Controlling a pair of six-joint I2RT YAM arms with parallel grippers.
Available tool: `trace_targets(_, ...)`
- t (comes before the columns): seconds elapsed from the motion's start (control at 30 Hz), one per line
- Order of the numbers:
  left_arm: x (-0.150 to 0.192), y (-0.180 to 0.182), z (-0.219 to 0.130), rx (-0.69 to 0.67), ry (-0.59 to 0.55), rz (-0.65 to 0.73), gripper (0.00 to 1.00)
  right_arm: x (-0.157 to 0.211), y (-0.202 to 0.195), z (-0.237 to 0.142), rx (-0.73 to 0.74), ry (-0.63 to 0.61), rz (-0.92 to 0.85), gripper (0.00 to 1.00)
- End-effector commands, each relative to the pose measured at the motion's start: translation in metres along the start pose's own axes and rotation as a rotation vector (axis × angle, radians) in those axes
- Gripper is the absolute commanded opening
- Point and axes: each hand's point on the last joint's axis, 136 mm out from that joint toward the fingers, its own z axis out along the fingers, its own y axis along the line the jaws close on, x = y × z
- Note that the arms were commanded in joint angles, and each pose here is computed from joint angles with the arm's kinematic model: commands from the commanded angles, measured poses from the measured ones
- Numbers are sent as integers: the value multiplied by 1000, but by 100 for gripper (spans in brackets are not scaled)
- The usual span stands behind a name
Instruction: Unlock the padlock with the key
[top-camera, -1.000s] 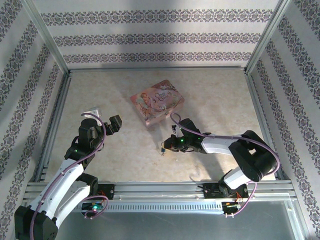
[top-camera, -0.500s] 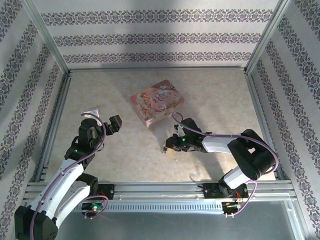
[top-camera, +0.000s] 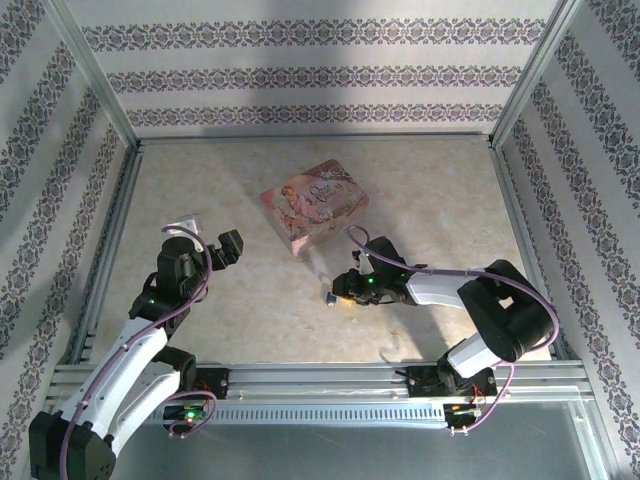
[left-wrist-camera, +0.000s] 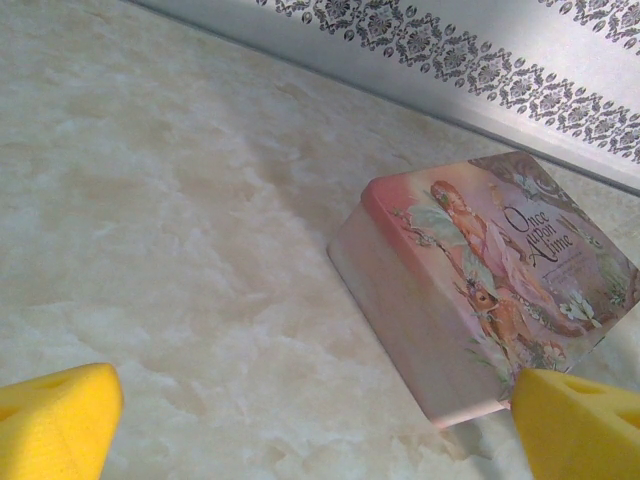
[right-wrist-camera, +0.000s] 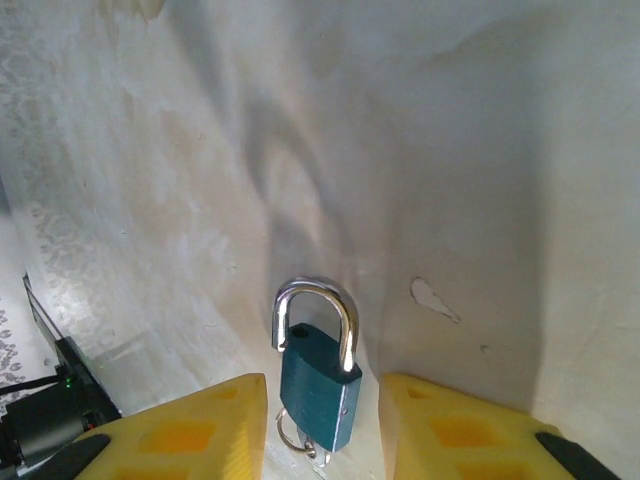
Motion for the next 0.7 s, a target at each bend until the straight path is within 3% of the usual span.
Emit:
trace_targets(0.0, -3, 5, -3, -26, -5, 11, 99, -2, -4, -11, 22, -34, -18, 35)
trace_targets(0.3, -9, 7, -3, -43, -27, 20, 99, -15, 3, -55, 125, -135, -132, 44)
trace_targets(0.67, -19, 16, -8, -95, -82, 36, 99, -46, 12, -137, 198, -403, -250, 57)
